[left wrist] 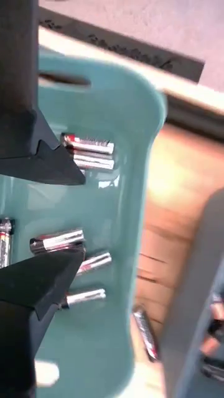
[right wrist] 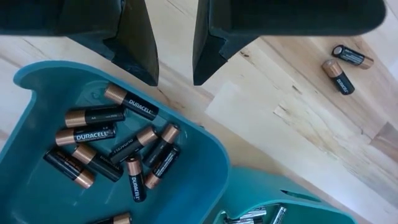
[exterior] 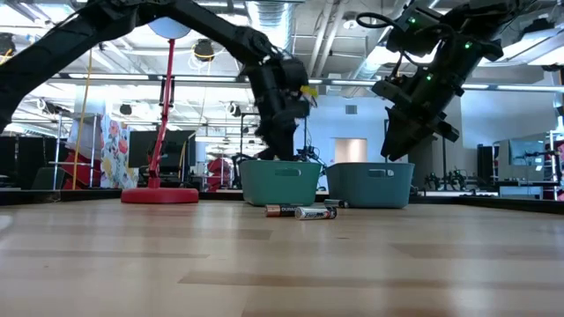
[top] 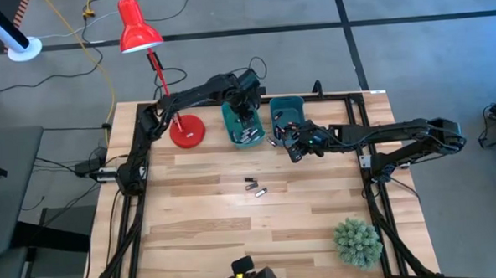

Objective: Sort batteries
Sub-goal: Put the black battery into the blue bin

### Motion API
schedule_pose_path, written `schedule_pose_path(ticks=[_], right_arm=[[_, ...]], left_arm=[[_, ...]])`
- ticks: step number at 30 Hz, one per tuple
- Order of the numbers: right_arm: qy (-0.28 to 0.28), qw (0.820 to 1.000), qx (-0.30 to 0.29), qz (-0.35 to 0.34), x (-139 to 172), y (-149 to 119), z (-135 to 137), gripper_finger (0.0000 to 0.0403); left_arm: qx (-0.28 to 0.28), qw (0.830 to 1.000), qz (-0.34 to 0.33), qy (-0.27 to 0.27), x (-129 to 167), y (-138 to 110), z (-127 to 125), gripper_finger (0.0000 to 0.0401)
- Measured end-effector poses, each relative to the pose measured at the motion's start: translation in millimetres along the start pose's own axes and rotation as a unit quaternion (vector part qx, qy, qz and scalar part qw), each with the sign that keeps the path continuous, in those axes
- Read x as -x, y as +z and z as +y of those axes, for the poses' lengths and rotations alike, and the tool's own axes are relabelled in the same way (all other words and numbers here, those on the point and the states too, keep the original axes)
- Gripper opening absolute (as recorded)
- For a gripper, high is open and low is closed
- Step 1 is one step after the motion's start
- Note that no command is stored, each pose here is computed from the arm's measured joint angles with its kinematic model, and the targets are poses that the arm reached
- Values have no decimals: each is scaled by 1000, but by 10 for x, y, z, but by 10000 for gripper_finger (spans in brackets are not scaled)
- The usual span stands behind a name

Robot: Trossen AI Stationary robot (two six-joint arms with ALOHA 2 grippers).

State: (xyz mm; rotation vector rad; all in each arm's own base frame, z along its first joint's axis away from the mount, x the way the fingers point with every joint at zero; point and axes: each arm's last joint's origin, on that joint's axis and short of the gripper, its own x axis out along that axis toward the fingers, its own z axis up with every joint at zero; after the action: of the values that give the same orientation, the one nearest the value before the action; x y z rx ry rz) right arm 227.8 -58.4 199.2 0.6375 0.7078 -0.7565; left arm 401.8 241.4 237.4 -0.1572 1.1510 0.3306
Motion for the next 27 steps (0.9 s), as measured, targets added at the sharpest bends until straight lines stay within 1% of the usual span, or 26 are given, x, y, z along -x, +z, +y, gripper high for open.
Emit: schedule_pose_path(ticks=[4,7,10,14,18,21,24,27], right_arm=[[0,1000,4,0,0,-1,1,118],[3,1000,10,2,6,-17,19,118],[6,1000,17,4,13,-35,36,118],[7,1000,29,10,21,-64,53,118],[8,999,44,13,29,-86,69,118],[13,998,56,16,39,-109,92,118],[19,997,78,19,50,-136,120,118],[23,994,100,20,59,-155,139,118]], left_arm=[[14,1000,-24,0,291,36,-32,171],[18,999,-47,-1,525,34,-105,171],[30,998,-62,-3,737,-17,-187,171],[44,995,-85,-4,925,-167,-328,171],[51,992,-111,-8,1008,-403,-547,171],[56,990,-129,-4,1027,-661,-709,171],[75,983,-169,-15,1082,-935,-872,171],[94,972,-211,-41,1097,-1207,-1037,171]])
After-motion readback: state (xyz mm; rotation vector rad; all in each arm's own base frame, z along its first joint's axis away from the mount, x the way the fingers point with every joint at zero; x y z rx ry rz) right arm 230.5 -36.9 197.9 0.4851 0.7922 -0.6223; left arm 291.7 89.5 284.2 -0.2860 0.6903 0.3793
